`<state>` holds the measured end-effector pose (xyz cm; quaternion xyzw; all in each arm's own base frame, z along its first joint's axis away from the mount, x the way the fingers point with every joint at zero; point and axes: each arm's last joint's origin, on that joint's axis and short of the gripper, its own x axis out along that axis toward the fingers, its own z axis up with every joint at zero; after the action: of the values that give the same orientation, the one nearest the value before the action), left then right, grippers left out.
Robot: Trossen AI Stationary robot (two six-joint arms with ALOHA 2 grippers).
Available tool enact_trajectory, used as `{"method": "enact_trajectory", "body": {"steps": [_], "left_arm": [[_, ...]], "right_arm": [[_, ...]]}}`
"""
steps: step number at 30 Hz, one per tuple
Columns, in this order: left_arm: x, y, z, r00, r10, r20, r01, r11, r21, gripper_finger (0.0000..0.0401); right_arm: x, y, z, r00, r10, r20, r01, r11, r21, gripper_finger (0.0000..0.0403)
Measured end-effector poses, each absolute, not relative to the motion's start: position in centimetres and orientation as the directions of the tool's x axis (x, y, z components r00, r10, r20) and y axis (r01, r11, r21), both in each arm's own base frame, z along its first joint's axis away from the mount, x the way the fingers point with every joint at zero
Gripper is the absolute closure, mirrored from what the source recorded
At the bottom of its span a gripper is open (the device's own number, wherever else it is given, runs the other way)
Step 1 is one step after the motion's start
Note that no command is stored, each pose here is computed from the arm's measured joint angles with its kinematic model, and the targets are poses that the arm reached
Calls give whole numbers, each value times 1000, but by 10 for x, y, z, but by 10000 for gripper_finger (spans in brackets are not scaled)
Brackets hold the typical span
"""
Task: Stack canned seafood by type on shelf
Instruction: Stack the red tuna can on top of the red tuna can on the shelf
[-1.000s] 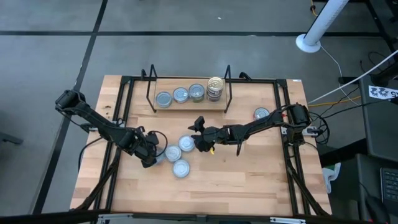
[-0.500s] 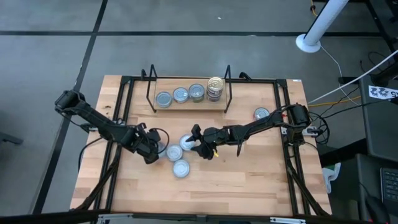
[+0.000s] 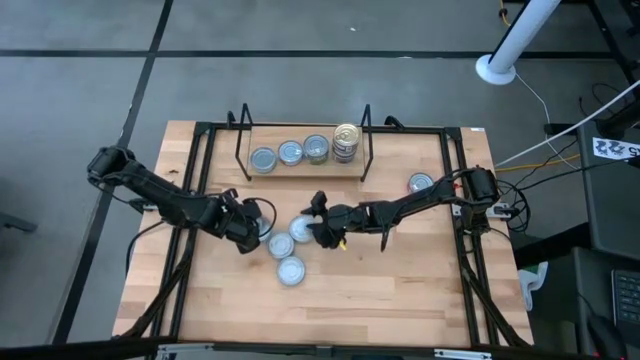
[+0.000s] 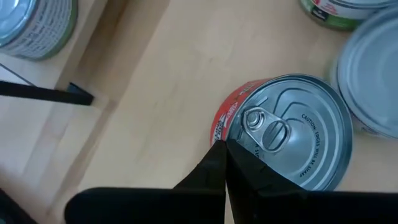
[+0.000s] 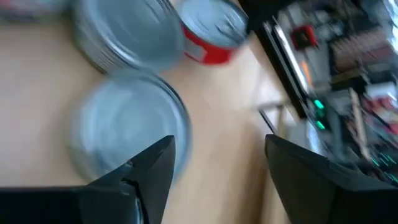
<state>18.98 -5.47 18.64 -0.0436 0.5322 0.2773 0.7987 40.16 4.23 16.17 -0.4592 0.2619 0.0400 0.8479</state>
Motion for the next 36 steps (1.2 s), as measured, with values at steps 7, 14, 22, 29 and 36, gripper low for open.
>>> {"method": "enact_trajectory", "body": {"steps": [7,14,22,29,36], "left_arm": [[201,-43,188,332,427,-841,-486,842,235,401],[212,-29,191,372,439,-818,-475,847,239,401],[221,-13,194,408,459,-789,-467,848,252,401],[225,-8,196,432,466,-772,-462,850,254,401],[225,-7,196,432,465,-773,-456,852,258,401]], "right_arm": [[401,38,162,833,-314,-455,-230,552,-801,153],[400,36,163,816,-369,-444,-191,553,-811,153],[400,36,164,815,-373,-443,-167,582,-796,153],[402,19,166,826,-327,-459,-34,784,-620,153],[403,7,165,852,-198,-486,44,950,-310,153]]}}
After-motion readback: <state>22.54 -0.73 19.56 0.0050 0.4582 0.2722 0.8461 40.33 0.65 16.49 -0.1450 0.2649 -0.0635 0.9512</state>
